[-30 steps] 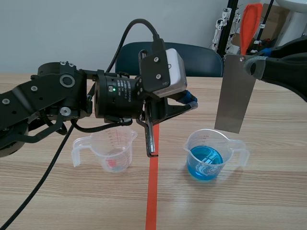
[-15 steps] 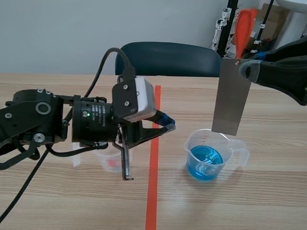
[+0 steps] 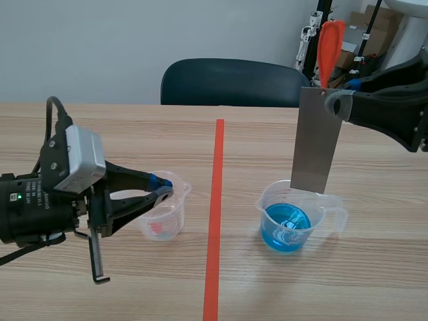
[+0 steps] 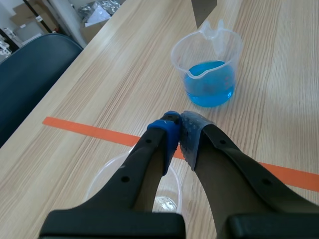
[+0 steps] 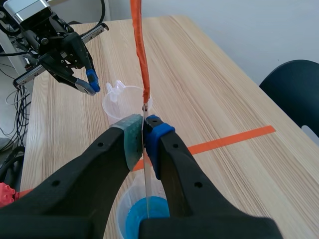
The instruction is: Do the redox reaction experiment. lower the plate into the blue solution
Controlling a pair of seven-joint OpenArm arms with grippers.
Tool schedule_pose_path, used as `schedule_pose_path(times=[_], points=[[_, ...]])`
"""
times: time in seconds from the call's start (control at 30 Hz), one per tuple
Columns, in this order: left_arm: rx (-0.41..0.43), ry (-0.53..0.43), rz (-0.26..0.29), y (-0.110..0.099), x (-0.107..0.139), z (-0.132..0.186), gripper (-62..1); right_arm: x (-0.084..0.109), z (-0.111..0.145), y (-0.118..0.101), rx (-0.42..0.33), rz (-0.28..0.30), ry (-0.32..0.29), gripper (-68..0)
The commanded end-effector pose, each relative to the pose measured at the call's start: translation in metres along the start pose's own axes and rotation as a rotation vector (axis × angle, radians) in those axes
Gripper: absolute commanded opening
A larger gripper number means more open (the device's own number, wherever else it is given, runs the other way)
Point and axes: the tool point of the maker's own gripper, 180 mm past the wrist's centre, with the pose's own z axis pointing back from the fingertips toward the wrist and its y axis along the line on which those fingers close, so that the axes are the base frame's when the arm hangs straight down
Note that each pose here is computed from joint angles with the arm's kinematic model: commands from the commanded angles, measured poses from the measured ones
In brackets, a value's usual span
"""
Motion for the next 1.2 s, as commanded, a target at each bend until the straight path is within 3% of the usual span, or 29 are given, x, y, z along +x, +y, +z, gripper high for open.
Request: schedule_pose_path(times=[0.0,0.57,0.7,1.03,1.17], points=[[0.019,-0.039,0.006,0.001,0.008,0.007,-57.8,0.015,-0.002,-0.003,0.004,0.018,-0.038,-67.1],[0.159,-0.1,0.173,-0.046,-0.004,0.074,-57.8,-0.007,-0.008,-0.012,-0.028,-0.012,-0.025,-67.1],[0.212,-0.093,0.177,-0.056,-0.007,0.086,-57.8,-0.016,-0.012,-0.012,-0.027,-0.012,-0.01,-67.1],[0.33,-0.098,0.257,-0.073,-0.032,0.125,-57.8,-0.036,-0.018,-0.012,-0.032,-0.03,0.018,-67.1],[0.358,-0.118,0.247,-0.085,-0.038,0.143,-57.8,-0.04,-0.022,-0.01,-0.026,-0.031,0.017,-67.1]])
